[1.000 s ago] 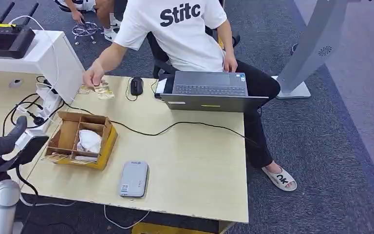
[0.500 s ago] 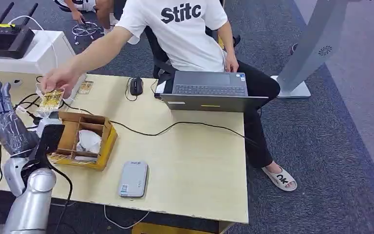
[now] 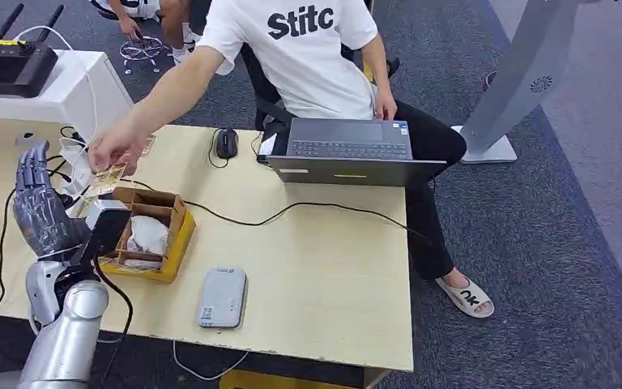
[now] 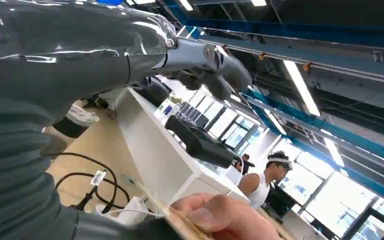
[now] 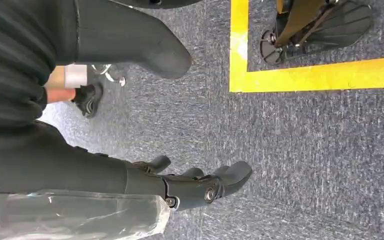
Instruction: Pass the card to the sensor for recognition and then transmit it.
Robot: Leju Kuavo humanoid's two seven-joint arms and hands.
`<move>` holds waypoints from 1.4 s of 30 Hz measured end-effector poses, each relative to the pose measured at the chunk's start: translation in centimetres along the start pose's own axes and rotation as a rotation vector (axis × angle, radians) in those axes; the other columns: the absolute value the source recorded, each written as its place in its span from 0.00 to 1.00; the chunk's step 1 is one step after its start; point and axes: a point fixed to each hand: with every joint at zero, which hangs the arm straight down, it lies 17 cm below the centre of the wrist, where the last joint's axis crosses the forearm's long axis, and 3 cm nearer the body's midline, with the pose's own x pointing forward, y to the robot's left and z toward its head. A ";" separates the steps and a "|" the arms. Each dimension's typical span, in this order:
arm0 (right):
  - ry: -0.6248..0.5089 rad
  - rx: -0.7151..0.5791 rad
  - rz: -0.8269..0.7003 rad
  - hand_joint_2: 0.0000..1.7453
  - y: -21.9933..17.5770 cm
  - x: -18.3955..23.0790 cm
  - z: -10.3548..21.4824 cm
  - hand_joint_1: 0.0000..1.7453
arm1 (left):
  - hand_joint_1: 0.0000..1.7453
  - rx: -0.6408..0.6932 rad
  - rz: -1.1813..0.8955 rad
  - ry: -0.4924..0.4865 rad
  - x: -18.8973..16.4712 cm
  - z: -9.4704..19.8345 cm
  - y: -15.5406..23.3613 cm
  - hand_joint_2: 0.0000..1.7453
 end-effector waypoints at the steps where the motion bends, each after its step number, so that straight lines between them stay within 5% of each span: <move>1: 0.003 0.000 0.001 1.00 0.0 -0.1 0.0 0.00 | 1.00 -0.003 0.000 0.000 0.0 0.1 -0.1 1.00; 27: 0.014 0.005 0.047 1.00 0.5 -1.0 0.2 0.00 | 1.00 -0.142 -0.104 -0.007 -1.8 4.6 -2.8 1.00; 42: 0.001 0.011 0.053 1.00 0.7 -0.9 0.3 0.00 | 1.00 -0.350 0.016 -0.260 10.1 9.5 -8.2 1.00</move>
